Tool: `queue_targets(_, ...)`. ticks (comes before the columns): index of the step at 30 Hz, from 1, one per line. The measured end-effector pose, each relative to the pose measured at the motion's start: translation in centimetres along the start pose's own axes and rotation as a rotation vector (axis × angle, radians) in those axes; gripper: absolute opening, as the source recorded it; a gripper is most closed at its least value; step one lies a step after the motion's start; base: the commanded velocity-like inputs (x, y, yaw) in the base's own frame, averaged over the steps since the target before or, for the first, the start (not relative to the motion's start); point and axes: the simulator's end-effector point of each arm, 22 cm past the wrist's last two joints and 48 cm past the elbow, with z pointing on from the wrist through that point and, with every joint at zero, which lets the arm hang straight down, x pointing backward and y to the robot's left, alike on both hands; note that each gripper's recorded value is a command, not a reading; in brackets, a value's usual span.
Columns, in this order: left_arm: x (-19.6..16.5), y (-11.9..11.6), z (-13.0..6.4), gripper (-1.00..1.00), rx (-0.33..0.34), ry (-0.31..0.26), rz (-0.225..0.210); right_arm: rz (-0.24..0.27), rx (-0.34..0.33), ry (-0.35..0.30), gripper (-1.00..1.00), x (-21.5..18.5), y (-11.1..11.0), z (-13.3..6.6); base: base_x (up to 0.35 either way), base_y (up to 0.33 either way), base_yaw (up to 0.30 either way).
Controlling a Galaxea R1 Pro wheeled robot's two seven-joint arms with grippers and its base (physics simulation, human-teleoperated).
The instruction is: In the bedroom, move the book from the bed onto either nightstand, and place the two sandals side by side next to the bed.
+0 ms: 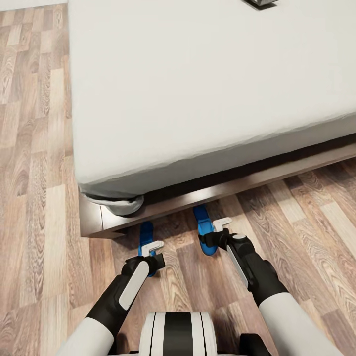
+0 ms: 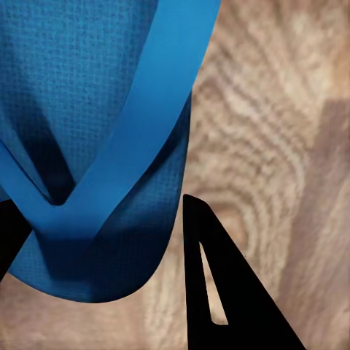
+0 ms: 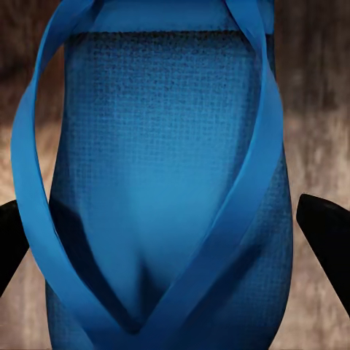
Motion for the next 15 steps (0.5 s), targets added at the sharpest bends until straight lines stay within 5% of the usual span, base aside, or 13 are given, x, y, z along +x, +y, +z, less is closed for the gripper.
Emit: queue_targets(15,0.34,0.43,0.27,-1.00,-0.016,0.003,-0.002,-0.001,-0.003,0.003,-1.00,0.26,0.18,0.03,-0.058,-0.033,0.004)
